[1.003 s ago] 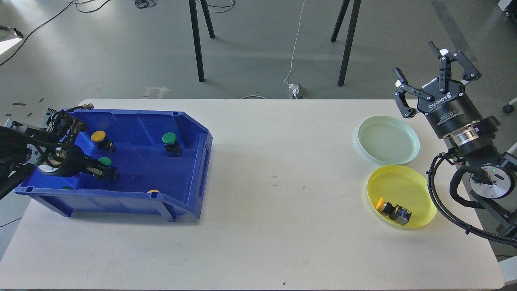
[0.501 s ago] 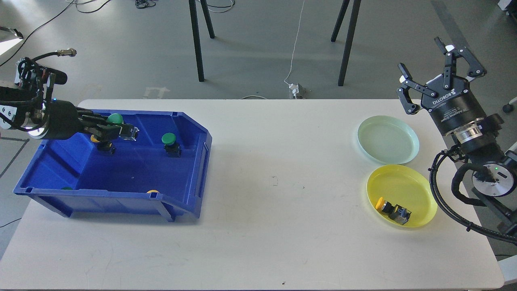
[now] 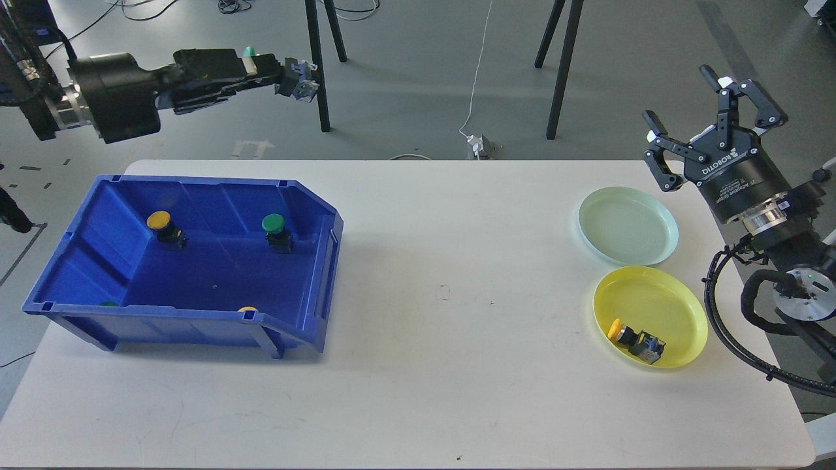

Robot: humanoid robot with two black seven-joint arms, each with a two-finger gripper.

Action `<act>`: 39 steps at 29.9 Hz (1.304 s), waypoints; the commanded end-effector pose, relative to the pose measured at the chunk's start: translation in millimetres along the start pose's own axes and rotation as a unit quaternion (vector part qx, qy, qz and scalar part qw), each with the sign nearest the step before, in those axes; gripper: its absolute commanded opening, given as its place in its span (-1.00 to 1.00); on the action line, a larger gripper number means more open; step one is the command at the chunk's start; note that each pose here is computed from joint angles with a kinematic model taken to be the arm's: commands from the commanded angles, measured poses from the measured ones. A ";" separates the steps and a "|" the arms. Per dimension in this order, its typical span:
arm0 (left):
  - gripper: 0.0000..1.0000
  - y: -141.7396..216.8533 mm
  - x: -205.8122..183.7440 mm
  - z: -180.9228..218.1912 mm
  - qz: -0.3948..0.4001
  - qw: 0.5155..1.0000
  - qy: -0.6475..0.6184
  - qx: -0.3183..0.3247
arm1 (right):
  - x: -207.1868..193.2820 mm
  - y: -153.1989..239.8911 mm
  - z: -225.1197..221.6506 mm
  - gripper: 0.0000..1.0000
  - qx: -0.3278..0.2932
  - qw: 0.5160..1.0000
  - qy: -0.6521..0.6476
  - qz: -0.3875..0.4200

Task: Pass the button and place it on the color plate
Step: 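Lift the green button and carry it toward the right gripper, then grasp the green button from the left gripper with the right gripper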

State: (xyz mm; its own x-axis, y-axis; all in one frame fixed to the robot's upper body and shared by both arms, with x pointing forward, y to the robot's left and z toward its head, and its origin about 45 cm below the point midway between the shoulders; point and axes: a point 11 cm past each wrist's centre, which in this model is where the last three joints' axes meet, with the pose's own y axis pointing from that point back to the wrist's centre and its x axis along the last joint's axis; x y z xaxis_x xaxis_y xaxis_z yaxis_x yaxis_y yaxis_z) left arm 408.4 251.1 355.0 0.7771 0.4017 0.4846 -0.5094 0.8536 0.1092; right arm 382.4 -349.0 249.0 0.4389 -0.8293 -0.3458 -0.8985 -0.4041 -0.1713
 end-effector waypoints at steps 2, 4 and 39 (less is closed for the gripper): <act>-0.44 -52.0 -25.5 -2.7 -0.025 0.998 0.040 -0.039 | -17.6 16.6 2.3 0.67 -0.025 0.999 0.025 -0.019; -0.44 -71.2 -31.2 -10.5 -0.026 0.998 0.050 -0.040 | -33.6 20.9 7.2 0.68 -0.030 0.999 0.011 -0.037; -0.41 -103.5 -57.6 -42.4 -0.031 0.996 0.085 -0.022 | -151.5 -91.7 93.1 0.78 -0.047 0.985 -0.065 -0.154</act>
State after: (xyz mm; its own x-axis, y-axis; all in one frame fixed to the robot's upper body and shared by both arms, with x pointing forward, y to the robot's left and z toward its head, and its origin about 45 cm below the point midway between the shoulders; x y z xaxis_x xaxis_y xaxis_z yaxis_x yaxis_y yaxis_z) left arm 431.3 153.5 279.1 0.8607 0.3930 0.3236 -0.4422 0.8921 0.0930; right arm 395.1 -155.7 227.8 0.6772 -0.6115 -0.4092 -0.7195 -0.6666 -0.1947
